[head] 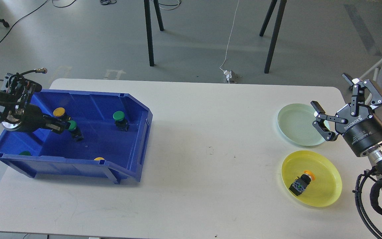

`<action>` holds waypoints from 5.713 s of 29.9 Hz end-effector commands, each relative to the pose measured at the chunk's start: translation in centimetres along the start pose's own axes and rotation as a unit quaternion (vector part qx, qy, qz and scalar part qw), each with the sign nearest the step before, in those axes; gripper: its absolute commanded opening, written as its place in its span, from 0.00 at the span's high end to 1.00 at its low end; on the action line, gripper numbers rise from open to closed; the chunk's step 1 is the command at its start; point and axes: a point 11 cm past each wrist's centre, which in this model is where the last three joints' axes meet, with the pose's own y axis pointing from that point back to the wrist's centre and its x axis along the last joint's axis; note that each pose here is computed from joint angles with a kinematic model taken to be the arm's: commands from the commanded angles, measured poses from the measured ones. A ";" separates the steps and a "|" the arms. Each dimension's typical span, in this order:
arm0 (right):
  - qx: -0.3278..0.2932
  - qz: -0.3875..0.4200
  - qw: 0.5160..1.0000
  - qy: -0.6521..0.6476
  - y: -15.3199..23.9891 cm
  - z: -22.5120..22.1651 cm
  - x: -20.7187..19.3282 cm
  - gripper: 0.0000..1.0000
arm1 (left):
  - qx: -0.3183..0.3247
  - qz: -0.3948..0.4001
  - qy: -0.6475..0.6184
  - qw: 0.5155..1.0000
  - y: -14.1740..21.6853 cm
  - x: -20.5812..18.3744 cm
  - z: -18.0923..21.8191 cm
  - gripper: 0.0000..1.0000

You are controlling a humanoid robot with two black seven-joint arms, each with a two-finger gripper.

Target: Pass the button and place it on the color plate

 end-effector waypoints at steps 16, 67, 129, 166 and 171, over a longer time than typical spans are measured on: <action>-0.005 0.005 1.000 -0.001 0.2 0.4 0.3 0.02 | 0.025 -0.012 0.042 0.999 -2.8 -1.0 -1.3 0.40; -0.007 0.009 1.000 -0.002 0.4 0.6 0.5 0.02 | 0.025 0.001 0.092 0.995 -5.9 -0.1 -0.3 0.32; -0.011 0.012 1.000 -0.012 0.7 1.4 0.4 0.02 | -0.082 0.038 0.067 0.994 -0.3 0.1 3.2 0.87; -0.025 -0.105 0.993 0.037 -3.9 1.8 -5.6 0.02 | -0.520 0.258 0.261 0.771 4.3 17.0 22.6 0.87; -0.025 -0.165 0.985 0.045 -6.9 2.7 -9.7 0.02 | -0.527 0.237 0.302 0.758 1.3 16.0 23.8 0.87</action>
